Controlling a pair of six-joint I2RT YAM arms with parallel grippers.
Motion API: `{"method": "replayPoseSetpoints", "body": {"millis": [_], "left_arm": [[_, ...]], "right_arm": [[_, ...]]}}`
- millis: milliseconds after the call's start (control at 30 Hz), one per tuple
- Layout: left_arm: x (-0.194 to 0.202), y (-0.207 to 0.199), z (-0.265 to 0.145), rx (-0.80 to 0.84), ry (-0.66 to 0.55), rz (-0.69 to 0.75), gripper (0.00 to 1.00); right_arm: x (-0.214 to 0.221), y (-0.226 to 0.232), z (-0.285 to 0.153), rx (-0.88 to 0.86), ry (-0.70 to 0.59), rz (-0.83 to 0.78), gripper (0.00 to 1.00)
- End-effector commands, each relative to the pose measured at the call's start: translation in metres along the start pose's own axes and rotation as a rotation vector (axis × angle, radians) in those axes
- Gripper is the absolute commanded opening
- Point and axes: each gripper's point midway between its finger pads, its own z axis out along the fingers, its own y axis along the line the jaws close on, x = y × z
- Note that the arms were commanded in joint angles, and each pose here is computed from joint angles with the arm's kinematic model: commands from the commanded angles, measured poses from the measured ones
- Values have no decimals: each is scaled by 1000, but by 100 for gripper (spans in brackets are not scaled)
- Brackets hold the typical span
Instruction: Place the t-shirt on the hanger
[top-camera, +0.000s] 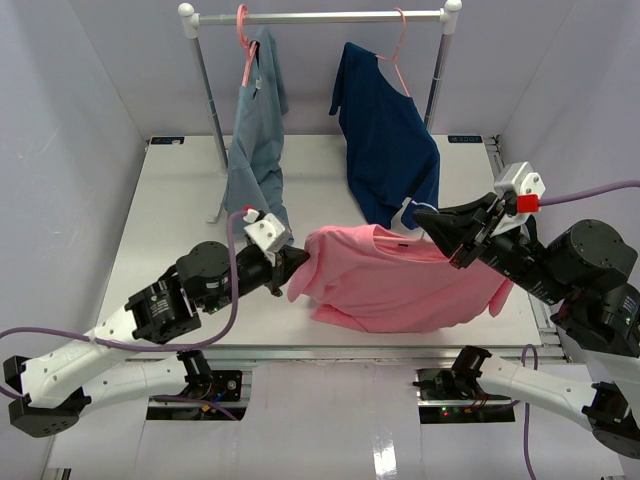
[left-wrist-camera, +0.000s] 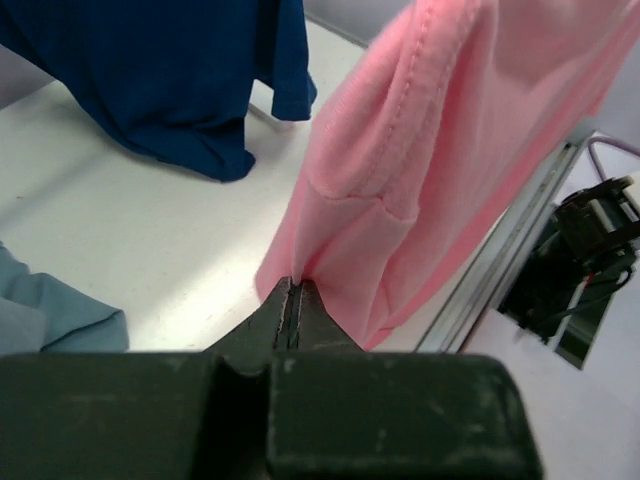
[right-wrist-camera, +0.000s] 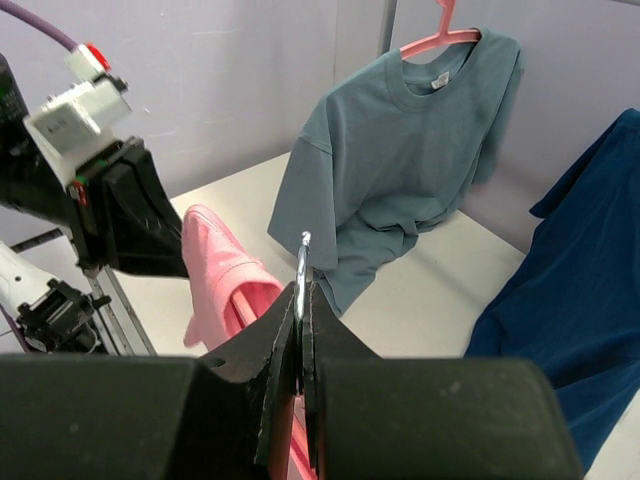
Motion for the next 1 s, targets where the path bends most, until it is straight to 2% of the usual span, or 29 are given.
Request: {"method": "replayPoseSetpoints", "body": {"millis": [0, 167, 300, 467, 700, 733, 800, 833, 967], "left_arm": [[-6, 13, 0, -79, -8, 1, 0], [-10, 64, -19, -380, -14, -37, 0], [-4, 85, -31, -516, 1, -66, 0], [-6, 94, -37, -573, 8, -58, 0], [4, 77, -30, -463, 77, -27, 9], [6, 76, -29, -458, 85, -26, 16], [9, 71, -27, -426, 90, -27, 48], [8, 68, -27, -403, 90, -23, 55], [-20, 51, -35, -282, 29, -12, 58]], "right_arm": [[-56, -7, -11, 34, -170, 3, 8], [-57, -14, -19, 70, -173, -10, 8], [-56, -13, -19, 65, -170, -8, 8], [-52, -12, -15, 61, -158, -6, 8], [-53, -14, -15, 72, -162, -8, 8], [-53, -14, -15, 75, -163, -7, 8], [-52, -15, -14, 76, -163, -7, 8], [-51, -14, -13, 72, -160, -7, 8], [-35, -10, -4, 54, -117, -9, 8]]}}
